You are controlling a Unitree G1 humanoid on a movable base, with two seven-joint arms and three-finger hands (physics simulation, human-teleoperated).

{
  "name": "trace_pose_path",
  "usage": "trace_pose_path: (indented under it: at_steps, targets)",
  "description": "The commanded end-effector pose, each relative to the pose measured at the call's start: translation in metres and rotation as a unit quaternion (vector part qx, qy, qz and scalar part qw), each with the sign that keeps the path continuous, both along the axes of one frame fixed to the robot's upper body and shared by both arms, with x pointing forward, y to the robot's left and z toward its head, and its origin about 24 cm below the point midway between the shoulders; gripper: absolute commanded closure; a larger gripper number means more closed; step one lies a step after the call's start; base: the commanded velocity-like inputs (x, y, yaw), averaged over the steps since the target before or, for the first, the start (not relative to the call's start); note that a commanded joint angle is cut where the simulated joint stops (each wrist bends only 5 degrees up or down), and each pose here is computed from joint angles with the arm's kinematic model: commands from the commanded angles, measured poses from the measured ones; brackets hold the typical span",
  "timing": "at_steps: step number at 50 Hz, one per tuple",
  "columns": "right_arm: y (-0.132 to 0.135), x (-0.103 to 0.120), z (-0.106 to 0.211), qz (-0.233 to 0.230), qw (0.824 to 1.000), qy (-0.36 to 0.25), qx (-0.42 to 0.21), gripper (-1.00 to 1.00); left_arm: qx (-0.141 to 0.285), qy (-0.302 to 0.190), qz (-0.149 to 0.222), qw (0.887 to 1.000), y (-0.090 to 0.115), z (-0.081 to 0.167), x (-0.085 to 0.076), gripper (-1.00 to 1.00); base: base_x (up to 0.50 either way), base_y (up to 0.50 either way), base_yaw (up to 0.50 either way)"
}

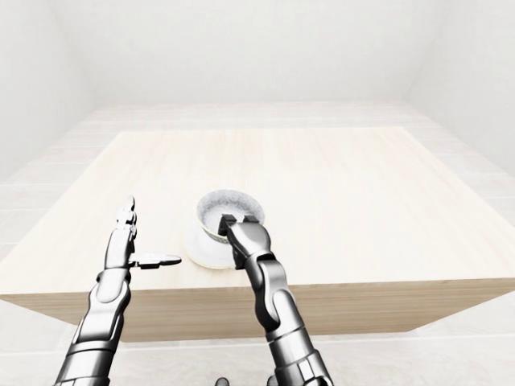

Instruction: Put the bowl on the plate.

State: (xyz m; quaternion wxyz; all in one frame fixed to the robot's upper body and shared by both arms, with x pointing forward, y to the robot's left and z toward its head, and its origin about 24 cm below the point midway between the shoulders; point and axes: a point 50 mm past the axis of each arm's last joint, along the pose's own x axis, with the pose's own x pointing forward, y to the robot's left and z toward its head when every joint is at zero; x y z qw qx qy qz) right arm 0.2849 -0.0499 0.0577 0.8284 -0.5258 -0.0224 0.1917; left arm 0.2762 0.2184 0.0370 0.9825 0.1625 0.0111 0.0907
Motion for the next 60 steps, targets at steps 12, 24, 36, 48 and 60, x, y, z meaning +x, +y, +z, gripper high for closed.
trace_pose_path:
  at_steps: [12,24,36,48,60]
  targets:
    - [-0.001,0.004,-0.007,-0.012,1.000,-0.005,-0.016,1.00,-0.001,0.001,0.002,1.000,0.002,0.000,0.000,-1.00,0.00,0.00,0.00]
    - [-0.003,0.005,-0.010,-0.015,1.000,0.000,-0.012,1.00,0.000,0.002,0.002,1.000,0.001,-0.001,-0.002,-1.00,0.00,0.00,0.00]
    - [-0.001,0.005,-0.012,-0.014,1.000,0.003,-0.011,1.00,-0.002,0.005,0.004,1.000,0.001,-0.003,0.000,-1.00,0.00,0.00,0.00]
    - [0.003,0.006,-0.015,-0.010,1.000,0.006,-0.013,1.00,-0.001,-0.002,0.003,1.000,0.002,0.001,0.000,-1.00,0.00,0.00,0.00]
    - [0.007,0.005,-0.017,-0.004,1.000,0.009,-0.018,1.00,0.000,0.000,0.003,1.000,0.002,0.000,0.000,-1.00,0.00,0.00,0.00]
